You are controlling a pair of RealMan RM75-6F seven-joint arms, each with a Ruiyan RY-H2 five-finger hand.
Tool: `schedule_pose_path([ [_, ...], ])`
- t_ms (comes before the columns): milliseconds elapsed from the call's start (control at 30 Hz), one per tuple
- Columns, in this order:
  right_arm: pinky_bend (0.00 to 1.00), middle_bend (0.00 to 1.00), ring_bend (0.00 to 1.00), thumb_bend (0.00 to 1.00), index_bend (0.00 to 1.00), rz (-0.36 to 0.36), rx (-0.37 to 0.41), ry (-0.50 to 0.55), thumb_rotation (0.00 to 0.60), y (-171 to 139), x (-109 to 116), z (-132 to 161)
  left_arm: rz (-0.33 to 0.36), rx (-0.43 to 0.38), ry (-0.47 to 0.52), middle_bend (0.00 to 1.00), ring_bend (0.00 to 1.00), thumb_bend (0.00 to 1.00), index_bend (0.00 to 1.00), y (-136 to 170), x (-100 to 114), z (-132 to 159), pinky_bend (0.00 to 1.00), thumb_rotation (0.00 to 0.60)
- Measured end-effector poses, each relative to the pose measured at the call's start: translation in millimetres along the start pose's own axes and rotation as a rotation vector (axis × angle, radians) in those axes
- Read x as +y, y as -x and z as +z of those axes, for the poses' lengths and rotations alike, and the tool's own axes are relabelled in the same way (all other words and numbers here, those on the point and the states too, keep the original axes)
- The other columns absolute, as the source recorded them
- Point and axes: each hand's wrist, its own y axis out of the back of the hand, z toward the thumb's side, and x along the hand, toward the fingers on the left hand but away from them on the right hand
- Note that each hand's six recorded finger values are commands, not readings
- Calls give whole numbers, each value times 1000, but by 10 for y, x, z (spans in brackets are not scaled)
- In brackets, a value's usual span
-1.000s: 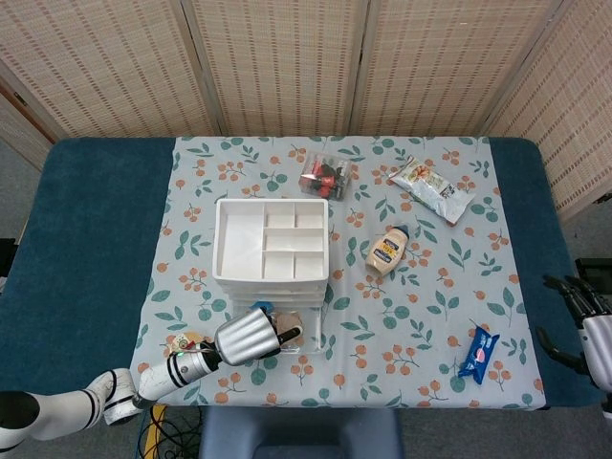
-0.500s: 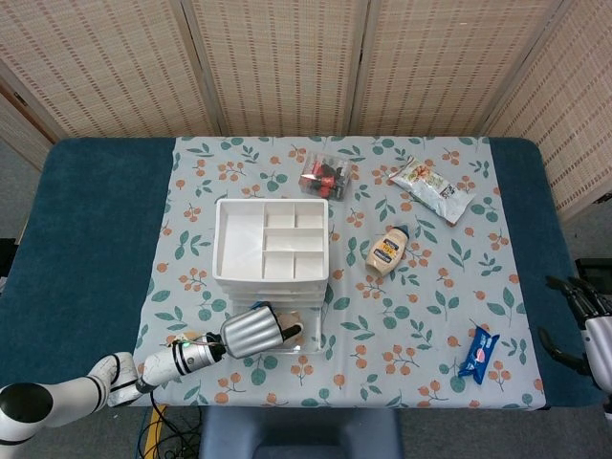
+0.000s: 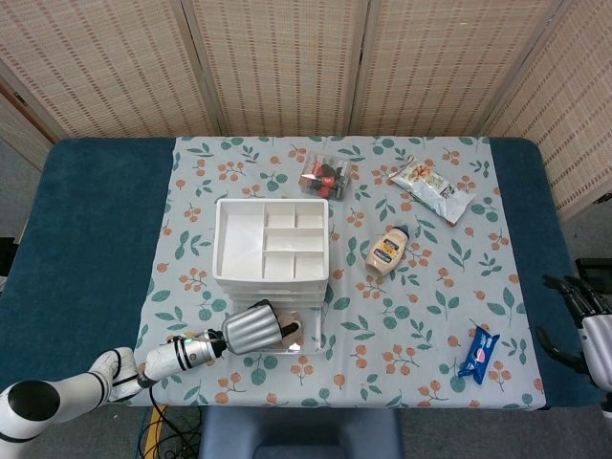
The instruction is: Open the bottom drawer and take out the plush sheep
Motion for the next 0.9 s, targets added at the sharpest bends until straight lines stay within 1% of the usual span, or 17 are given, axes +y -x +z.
schedule_pose_path([
  [200, 252, 241, 177, 371, 117, -2, -5, -2, 600, -11, 10, -12, -15, -19, -11, 1000, 1000, 215, 289, -24, -51, 54, 1000, 600],
  [533, 252, 241, 177, 371, 117, -3, -6, -4, 600, -8, 14, -22, -41, -10, -18, 1000, 1000, 214, 278, -73, -129, 40, 1000, 600],
  [900, 252, 242, 177, 371, 117, -1, -10, -4, 600, -8, 9, -28, -42, -34, -20, 1000, 1000, 214, 282, -89, -144, 115, 1000, 600],
])
